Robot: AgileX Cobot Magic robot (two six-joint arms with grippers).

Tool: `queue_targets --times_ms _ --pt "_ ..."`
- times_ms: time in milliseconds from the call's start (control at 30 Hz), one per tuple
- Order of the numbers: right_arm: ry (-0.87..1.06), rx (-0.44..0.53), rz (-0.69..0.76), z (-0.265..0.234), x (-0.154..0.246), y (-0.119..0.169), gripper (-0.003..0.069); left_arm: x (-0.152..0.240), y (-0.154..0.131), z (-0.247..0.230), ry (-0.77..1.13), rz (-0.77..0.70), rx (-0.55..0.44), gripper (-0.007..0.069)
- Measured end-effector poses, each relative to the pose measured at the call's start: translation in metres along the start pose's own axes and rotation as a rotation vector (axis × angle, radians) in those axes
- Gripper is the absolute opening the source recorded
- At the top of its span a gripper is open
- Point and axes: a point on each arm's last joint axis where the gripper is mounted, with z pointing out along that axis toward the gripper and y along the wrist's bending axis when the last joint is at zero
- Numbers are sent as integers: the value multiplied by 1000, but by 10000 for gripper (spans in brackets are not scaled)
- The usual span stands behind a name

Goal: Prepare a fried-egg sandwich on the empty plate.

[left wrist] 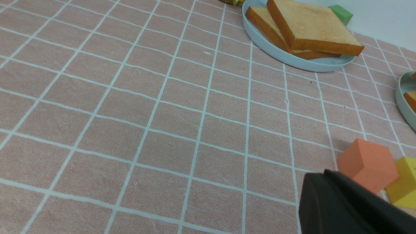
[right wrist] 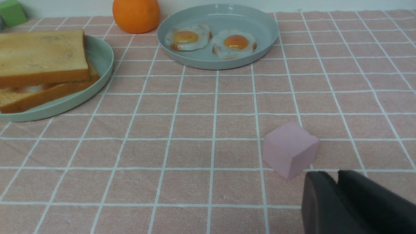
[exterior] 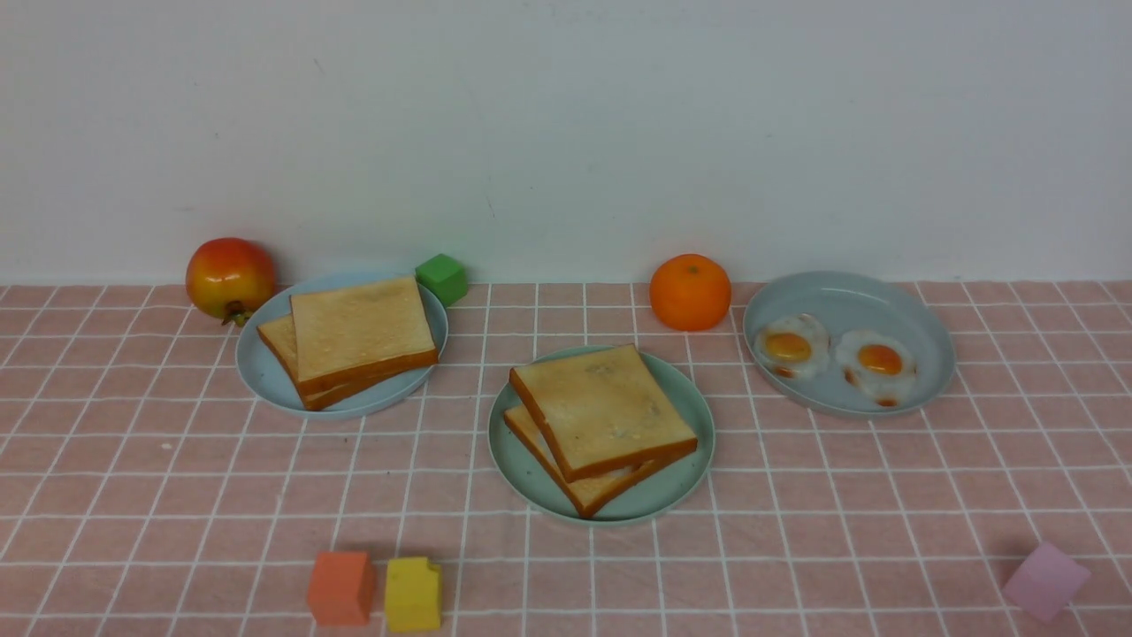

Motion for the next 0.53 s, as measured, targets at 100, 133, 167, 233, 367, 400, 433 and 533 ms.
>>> queue_targets --times_ms 100,133,167,233,367,400,433,533 --pt "0 0 0 0 0 0 103 0 0 0 0 0 0 4" --pt "0 0 0 0 0 0 103 0 0 0 0 0 0 4" --pt "0 0 0 0 0 0 103 0 0 0 0 0 0 4" --pt "0 0 0 0 0 0 104 0 0 0 0 0 0 4" --pt "0 0 0 0 0 0 109 0 0 0 0 -2 0 8" --pt "0 0 0 0 0 0 111 0 0 0 0 -2 0 7" --pt "0 0 0 0 0 0 113 0 0 0 0 -2 0 7" --pt "0 0 0 0 0 0 117 0 0 0 0 -2 0 12"
